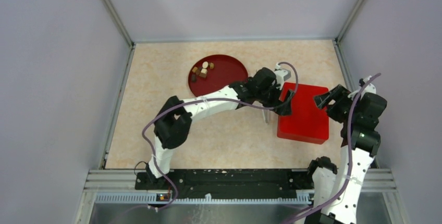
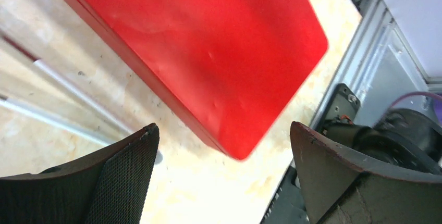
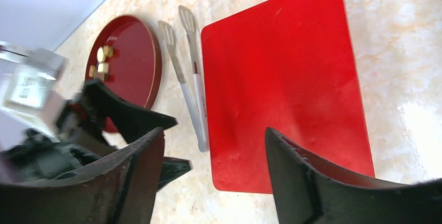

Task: Pack the chocolate

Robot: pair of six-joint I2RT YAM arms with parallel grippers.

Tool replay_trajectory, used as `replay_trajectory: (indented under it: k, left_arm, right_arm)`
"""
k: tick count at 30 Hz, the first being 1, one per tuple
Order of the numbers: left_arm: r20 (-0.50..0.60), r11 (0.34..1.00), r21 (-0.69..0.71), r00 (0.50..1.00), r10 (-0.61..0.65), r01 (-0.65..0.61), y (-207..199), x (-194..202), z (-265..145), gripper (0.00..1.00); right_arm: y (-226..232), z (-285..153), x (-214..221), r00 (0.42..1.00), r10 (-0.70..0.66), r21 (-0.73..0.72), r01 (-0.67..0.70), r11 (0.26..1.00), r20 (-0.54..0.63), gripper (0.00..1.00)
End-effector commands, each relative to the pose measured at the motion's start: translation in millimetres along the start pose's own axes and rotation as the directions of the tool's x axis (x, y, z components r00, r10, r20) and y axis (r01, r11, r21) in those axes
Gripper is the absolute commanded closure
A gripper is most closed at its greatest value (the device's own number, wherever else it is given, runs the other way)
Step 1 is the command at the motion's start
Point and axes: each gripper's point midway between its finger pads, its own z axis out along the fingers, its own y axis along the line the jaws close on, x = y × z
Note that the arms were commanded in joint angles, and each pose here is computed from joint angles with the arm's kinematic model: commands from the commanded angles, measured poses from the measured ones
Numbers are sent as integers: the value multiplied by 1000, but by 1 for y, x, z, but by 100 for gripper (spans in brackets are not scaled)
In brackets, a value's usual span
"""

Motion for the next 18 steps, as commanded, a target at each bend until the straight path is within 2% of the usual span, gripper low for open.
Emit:
replay_trajectory:
  k: [1, 3, 7, 12, 16, 18]
  left_arm:
    - [188, 997, 25, 980, 65, -71, -38, -51, -75, 2]
    - [208, 997, 9, 976, 67, -70, -37, -46, -98, 1]
    - [228, 995, -89, 972, 52, -33, -12, -27, -138, 1]
    - [243, 973, -214, 970, -32, 86, 34, 6, -190, 1]
    - [296, 959, -243, 953, -71, 147, 51, 22, -223, 1]
    - [312, 952, -256, 947, -82, 167, 57, 27, -232, 1]
  right_arm:
    - [21, 1, 14, 997, -30, -149, 18, 989, -73, 25]
    - [28, -3, 18, 994, -75, -167, 62, 984, -75, 19]
    - [39, -11, 30, 986, -140, -152, 125, 980, -89, 17]
    - [46, -4, 77, 969, -130, -190, 89, 978, -211, 16]
    - [64, 2, 125, 931, -150, -266, 60, 962, -333, 16]
    - [69, 7, 149, 914, -169, -258, 74, 963, -368, 16]
